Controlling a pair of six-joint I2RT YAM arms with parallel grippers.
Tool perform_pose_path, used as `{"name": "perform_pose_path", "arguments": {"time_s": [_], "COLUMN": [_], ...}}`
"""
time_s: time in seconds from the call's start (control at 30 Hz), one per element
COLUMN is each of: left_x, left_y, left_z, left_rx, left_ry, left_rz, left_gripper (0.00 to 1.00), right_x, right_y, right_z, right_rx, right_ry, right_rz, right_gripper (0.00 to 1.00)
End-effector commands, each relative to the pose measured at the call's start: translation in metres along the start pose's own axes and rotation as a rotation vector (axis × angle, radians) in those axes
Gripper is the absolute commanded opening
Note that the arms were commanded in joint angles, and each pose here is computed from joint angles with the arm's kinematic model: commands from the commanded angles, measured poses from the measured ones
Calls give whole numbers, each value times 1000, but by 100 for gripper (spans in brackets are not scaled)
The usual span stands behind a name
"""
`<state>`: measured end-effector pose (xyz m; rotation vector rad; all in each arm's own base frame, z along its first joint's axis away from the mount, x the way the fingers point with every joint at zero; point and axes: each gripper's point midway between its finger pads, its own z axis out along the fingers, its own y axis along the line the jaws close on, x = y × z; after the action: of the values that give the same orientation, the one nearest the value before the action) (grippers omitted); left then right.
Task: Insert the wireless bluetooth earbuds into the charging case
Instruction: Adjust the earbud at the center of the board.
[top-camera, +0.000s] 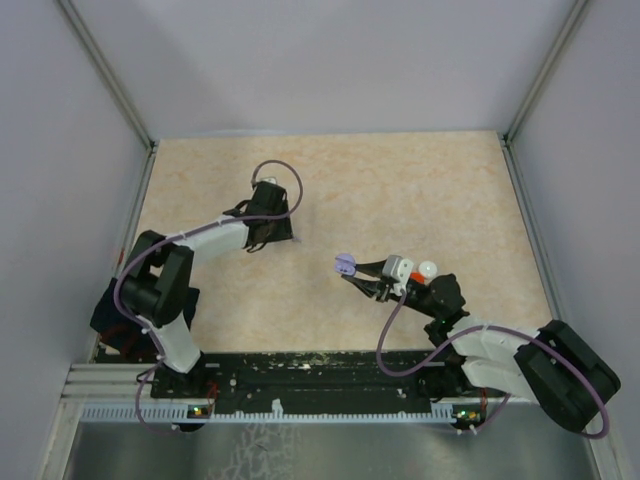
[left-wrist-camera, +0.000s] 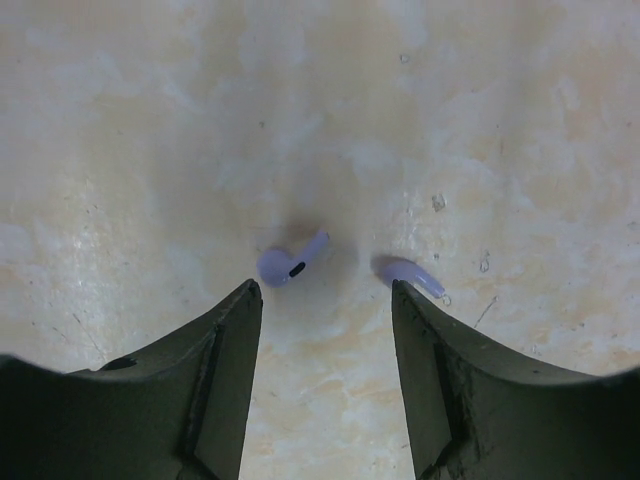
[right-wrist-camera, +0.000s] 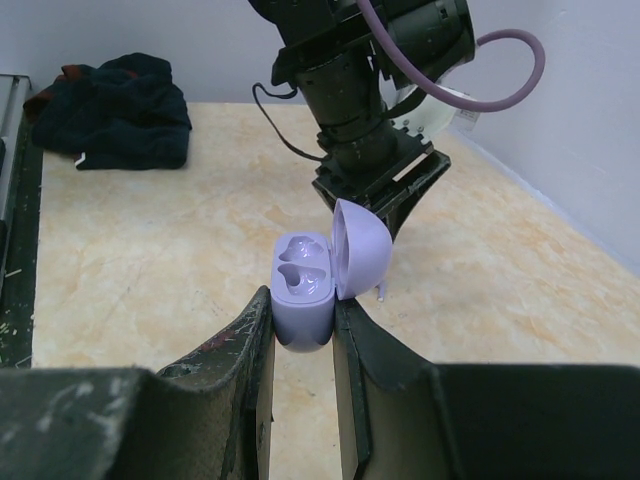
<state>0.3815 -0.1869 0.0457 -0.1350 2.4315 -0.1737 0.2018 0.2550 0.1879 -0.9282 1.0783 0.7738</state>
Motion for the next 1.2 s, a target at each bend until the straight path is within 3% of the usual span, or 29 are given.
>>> {"name": "perform_pose_path", "arguments": {"time_s": [0.0,0.57,0.87,1.17], "left_x": [-38,-21,5,10], "left_y": [-14,-23,-22,-8], "left_z": [4,37,27,10], "left_rx": [35,62,96,57], "left_ry": [-81,78,174,173], "left_rz": [38,100,109,97], "left_gripper": [60,56,49,53], "right_x": [-16,-11,-13,-14], "right_y": [-5,-4,-4,-3], "right_z": [5,6,6,6], "right_rx": [6,-1,-2,-6], "right_ry": [-55,-38,-42,-45], "right_rz": [-23,-15,-14,-14], "right_gripper": [0,0,0,0]}}
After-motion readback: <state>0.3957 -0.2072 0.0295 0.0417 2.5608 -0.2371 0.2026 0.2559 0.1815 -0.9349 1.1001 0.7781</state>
